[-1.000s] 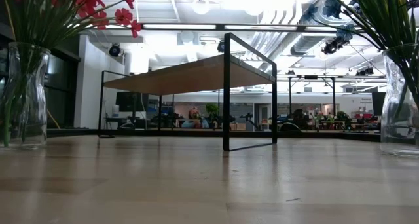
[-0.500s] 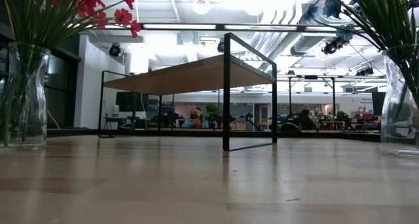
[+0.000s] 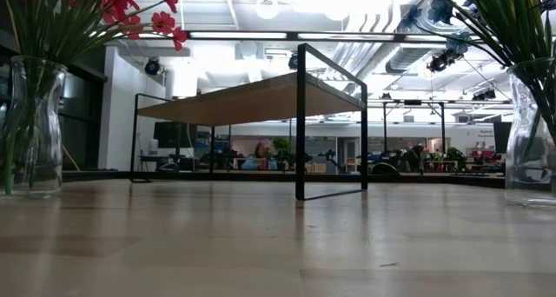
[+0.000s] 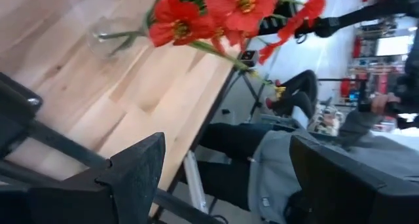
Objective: Pick and place flowers into a vace then onto a shelf
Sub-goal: Put the left transparent vase on the shelf
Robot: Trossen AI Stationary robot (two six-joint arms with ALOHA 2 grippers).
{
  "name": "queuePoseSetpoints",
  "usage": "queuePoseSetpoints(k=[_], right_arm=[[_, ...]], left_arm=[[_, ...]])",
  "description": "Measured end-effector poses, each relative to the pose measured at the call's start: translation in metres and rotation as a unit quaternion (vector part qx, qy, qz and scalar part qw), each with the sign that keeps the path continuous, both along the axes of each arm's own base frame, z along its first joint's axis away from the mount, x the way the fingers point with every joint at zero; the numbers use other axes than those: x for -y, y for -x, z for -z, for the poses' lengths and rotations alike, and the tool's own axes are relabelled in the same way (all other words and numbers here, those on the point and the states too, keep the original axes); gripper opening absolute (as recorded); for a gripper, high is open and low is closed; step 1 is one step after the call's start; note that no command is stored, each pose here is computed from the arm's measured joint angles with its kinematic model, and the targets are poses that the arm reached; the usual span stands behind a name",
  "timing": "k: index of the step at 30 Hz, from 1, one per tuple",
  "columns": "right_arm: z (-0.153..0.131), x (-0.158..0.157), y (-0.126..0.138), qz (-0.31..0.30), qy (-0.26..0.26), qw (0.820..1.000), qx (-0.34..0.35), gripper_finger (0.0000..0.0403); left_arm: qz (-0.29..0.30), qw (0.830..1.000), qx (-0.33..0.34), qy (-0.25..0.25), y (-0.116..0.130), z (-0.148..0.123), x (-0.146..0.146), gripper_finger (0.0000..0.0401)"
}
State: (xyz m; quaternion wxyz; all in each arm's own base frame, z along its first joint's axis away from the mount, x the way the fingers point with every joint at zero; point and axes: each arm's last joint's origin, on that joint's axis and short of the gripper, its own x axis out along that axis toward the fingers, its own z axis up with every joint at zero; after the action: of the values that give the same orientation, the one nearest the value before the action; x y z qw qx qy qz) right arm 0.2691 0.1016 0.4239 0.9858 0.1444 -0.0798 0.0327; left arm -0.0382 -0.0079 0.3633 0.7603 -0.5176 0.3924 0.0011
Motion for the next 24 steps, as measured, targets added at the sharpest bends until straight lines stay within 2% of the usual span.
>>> queuePoseSetpoints(k=[4, 9, 14, 17, 24], right_arm=[[-0.003, -0.006, 0.003, 0.02, 0.02, 1.0, 0.013, 0.0261], [-0.003, -0.006, 0.004, 0.023, 0.022, 0.999, 0.014, 0.0261], [-0.002, -0.006, 0.004, 0.022, 0.027, 0.999, 0.01, 0.0261], [-0.002, -0.007, 0.004, 0.022, 0.028, 0.999, 0.01, 0.0261], [-0.002, -0.006, 0.003, 0.028, 0.045, 0.999, 0.01, 0.0261]], left_arm=[[-0.001, 0.999, 0.044, 0.014, -0.008, -0.009, 0.001, 0.0358], [0.006, 0.993, 0.117, 0.021, -0.032, -0.027, 0.003, 0.0358], [0.068, 0.992, 0.096, 0.039, -0.063, -0.033, 0.008, 0.0358], [0.098, 0.99, 0.091, 0.053, -0.072, -0.042, 0.01, 0.0358], [0.085, 0.979, 0.186, 0.006, -0.074, -0.093, 0.009, 0.0358]])
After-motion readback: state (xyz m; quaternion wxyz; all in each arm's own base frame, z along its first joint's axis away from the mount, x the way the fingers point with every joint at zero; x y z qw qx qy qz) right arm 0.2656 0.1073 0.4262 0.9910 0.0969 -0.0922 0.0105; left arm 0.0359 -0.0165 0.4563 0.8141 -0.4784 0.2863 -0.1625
